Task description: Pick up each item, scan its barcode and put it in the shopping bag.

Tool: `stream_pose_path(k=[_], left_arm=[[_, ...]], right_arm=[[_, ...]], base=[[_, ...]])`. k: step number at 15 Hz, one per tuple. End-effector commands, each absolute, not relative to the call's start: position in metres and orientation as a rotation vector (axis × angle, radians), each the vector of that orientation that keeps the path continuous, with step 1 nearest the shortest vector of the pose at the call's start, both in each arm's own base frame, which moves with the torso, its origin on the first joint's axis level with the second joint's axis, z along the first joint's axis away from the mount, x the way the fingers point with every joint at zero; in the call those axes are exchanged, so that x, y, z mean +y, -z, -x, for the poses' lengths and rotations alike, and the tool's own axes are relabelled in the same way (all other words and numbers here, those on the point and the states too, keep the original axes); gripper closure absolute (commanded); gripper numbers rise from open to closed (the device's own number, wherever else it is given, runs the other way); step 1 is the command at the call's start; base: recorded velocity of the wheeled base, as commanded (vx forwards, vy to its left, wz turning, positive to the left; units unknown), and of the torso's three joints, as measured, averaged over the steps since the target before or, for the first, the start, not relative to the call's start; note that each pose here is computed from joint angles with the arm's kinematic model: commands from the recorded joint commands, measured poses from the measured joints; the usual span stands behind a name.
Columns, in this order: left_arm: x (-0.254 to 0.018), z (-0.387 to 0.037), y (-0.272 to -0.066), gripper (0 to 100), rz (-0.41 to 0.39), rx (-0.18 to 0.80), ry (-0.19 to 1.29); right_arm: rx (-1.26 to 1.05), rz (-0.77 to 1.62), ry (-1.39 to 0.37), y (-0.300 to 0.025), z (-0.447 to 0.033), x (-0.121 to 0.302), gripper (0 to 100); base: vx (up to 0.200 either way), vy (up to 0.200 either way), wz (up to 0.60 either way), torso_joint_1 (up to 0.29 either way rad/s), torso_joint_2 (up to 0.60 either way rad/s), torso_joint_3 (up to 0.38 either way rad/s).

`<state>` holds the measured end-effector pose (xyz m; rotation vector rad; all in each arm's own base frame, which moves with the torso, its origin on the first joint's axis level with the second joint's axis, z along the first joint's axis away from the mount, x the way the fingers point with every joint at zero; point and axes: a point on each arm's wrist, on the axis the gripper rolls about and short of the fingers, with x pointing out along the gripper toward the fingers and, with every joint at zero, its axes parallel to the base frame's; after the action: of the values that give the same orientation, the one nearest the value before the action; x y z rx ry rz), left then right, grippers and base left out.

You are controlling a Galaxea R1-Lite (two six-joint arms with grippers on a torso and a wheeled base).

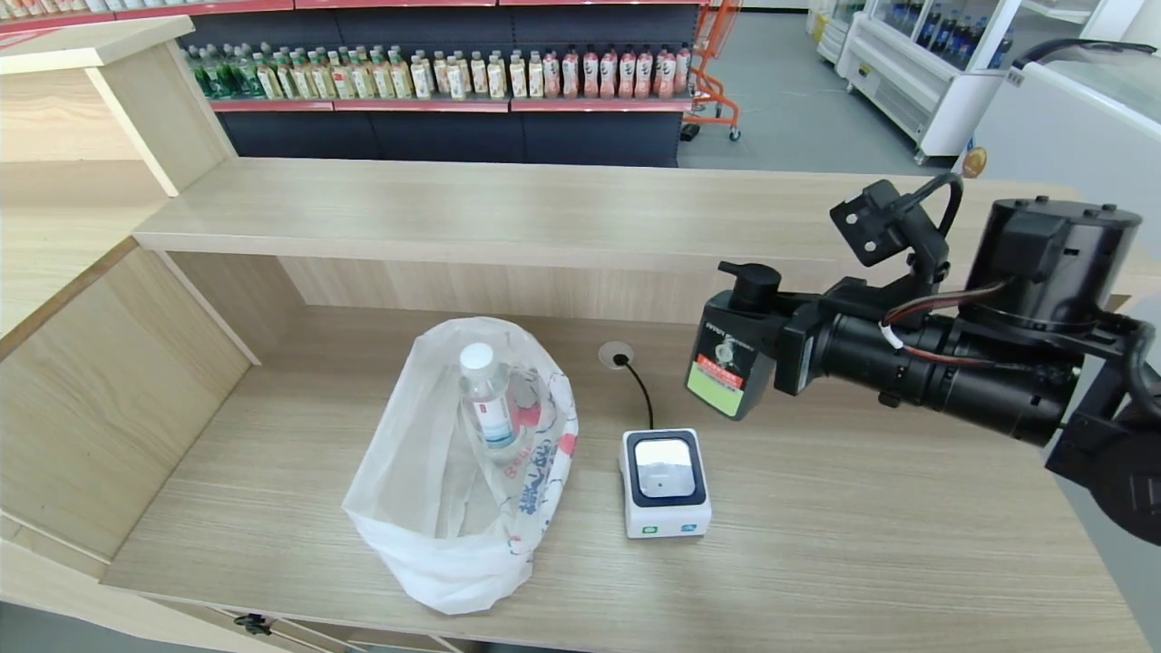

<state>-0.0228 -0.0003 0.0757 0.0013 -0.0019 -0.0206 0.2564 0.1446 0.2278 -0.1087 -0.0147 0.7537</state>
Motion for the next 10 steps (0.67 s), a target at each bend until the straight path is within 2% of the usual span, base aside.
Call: stream_pose_path(k=[1, 4, 7, 10], left_arm=[[0.0, 0.023, -0.076, 0, -0.002, -0.002, 0.02], [0.0, 0.023, -0.076, 0, 0.0, -0.002, 0.02], [0.0, 0.023, -0.076, 0, 0.0, -0.002, 0.02], [0.0, 0.023, -0.076, 0, 0.0, -0.002, 0.02]], right_arm=[[-0.028, 0.11, -0.775, -0.232, -0.247, 0.146, 100], [-0.014, 0.129, -0.816, -0.225, -0.244, 0.158, 100], [0.053, 0.162, -0.852, -0.202, -0.254, 0.167, 100], [0.141, 0.177, -0.883, -0.174, -0.263, 0.176, 100]], base=[[0.0, 0.2, 0.0, -0.012, 0.0, -0.002], [0.0, 0.2, 0.0, -0.001, 0.0, 0.009], [0.0, 0.2, 0.0, -0.004, 0.0, 0.004], [0.0, 0.0, 0.0, 0.0, 0.0, 0.0]])
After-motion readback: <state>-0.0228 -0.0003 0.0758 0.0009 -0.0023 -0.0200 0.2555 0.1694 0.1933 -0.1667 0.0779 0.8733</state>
